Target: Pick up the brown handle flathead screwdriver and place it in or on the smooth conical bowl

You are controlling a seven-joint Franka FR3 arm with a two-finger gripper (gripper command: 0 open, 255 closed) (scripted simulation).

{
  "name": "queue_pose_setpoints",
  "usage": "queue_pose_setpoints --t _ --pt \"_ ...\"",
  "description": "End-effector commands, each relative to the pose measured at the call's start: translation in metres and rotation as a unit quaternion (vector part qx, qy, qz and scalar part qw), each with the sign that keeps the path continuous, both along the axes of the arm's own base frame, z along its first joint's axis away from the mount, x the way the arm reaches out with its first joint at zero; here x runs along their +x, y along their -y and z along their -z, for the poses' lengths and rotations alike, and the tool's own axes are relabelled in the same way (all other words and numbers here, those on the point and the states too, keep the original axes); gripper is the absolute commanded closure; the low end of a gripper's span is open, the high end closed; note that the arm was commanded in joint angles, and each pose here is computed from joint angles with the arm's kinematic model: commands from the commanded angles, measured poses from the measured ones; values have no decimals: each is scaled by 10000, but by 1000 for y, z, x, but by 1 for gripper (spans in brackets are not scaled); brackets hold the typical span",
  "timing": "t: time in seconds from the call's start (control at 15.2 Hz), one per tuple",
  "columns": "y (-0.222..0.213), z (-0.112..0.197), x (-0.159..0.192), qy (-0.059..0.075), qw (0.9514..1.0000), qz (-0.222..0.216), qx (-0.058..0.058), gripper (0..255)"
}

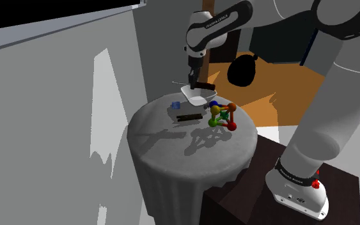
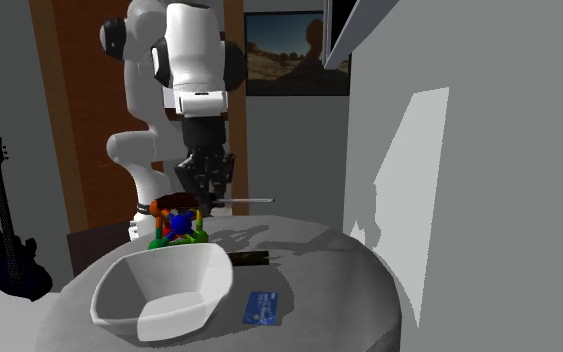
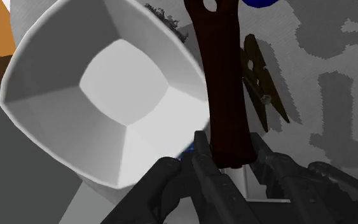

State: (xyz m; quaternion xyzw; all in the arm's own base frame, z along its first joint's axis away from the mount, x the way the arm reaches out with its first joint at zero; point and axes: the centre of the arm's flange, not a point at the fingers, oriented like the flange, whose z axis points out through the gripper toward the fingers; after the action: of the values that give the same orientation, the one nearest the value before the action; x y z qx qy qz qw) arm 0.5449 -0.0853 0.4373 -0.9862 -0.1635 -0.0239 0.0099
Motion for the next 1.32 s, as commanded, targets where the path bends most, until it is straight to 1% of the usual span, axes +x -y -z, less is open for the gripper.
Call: queue_pose_setpoints --t 0.0,0.46,1.25 --pt "25 1 9 3 10000 -7 -2 255" --pt "111 1 34 3 10000 -7 -2 255" --pt "111 64 34 3 10000 -7 -2 255"
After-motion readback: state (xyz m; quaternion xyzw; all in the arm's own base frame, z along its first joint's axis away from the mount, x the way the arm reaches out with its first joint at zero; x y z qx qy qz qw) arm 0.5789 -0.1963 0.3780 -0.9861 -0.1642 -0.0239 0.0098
